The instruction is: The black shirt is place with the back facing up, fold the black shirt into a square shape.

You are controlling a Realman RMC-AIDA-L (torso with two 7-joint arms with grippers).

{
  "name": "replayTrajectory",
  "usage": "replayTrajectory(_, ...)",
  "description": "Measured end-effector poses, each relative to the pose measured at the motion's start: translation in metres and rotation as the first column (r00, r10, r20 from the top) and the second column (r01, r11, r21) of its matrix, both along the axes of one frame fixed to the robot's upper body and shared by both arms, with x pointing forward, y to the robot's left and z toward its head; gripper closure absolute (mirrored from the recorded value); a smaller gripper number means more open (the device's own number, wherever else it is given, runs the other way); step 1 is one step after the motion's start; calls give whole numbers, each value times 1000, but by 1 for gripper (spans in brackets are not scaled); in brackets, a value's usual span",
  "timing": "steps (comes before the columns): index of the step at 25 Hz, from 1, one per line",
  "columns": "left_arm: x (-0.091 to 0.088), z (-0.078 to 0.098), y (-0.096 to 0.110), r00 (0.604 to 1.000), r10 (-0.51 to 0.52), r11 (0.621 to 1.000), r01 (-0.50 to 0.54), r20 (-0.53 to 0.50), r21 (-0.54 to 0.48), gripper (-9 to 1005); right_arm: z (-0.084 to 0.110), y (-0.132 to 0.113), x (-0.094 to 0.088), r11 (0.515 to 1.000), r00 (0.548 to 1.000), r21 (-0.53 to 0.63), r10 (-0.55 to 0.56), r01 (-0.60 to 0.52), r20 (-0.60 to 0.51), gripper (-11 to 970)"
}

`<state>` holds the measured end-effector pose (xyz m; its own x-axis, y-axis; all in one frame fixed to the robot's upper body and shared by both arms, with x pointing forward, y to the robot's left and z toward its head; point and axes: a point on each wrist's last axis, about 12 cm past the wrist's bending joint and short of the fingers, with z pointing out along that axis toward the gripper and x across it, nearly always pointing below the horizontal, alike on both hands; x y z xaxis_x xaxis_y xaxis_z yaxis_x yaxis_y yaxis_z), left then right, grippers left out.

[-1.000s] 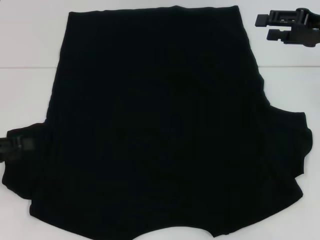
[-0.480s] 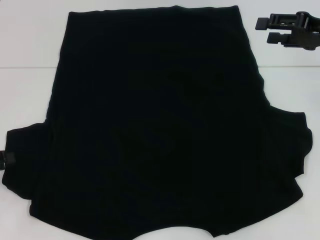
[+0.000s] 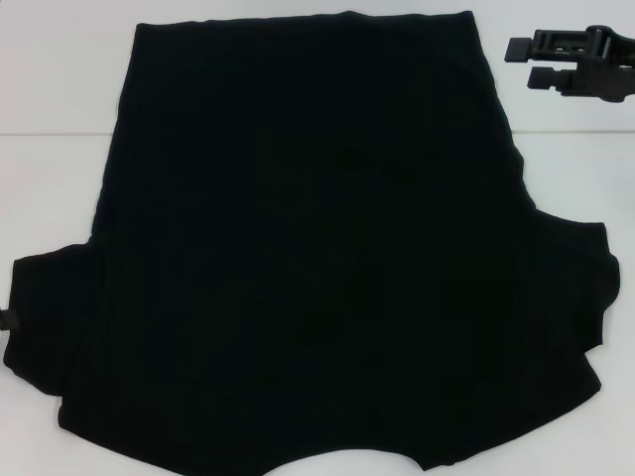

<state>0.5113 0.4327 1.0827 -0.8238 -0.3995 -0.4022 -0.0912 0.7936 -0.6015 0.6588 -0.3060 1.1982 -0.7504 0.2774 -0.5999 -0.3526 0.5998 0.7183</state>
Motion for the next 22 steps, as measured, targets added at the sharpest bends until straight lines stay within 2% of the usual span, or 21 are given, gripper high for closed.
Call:
replayTrajectory(13, 3, -6, -9, 999, -29, 1000, 29, -34, 8, 559, 0, 0, 0, 1000, 1000, 3, 2, -2, -1, 211)
replayTrajectory(22, 4, -7, -15, 997, -55, 998, 56, -57, 12, 717, -1, -1, -2, 1000, 1000, 7, -2, 2, -4, 211)
